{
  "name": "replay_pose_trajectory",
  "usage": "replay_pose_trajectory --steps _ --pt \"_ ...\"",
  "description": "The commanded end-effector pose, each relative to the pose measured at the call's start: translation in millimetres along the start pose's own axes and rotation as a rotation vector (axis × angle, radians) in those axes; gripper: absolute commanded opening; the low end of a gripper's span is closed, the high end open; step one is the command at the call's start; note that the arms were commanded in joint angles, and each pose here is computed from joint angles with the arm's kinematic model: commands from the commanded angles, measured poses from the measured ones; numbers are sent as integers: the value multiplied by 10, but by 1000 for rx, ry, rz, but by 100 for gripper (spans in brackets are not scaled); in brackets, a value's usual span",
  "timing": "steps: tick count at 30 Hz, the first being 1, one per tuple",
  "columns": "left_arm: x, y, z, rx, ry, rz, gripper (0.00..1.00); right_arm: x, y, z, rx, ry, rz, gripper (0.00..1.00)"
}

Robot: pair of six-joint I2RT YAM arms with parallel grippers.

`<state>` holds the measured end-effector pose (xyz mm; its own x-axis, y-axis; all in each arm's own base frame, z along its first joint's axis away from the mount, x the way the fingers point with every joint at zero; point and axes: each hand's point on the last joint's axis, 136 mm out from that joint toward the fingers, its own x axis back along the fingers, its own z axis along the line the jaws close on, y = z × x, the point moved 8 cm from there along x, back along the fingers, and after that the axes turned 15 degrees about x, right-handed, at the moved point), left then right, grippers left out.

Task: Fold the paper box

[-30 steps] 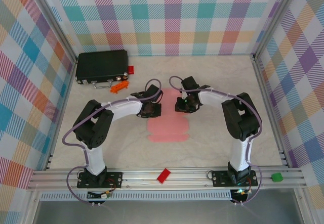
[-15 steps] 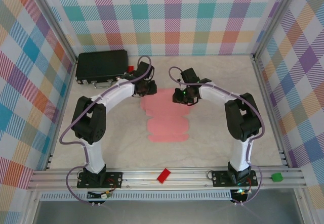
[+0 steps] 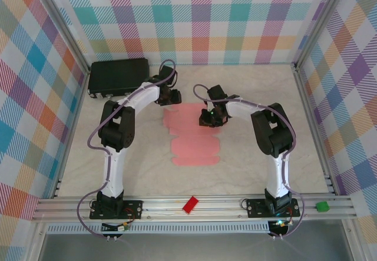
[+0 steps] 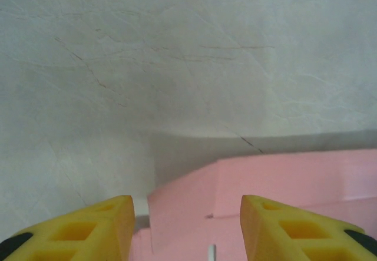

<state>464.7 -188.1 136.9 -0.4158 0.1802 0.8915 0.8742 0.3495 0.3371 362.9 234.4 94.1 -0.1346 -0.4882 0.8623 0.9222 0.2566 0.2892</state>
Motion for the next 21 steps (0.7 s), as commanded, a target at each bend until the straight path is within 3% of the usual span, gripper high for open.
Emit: replay_pose_trajectory --steps 1,10,21 --pt "1 56 30 -6 45 16 51 -51 8 -19 -16 23 7 16" --pt "-122 0 -4 -8 16 100 50 -100 -4 -40 -31 21 20 16" --pt "5 12 -87 -6 -43 123 40 -135 -14 -47 -49 21 26 16"
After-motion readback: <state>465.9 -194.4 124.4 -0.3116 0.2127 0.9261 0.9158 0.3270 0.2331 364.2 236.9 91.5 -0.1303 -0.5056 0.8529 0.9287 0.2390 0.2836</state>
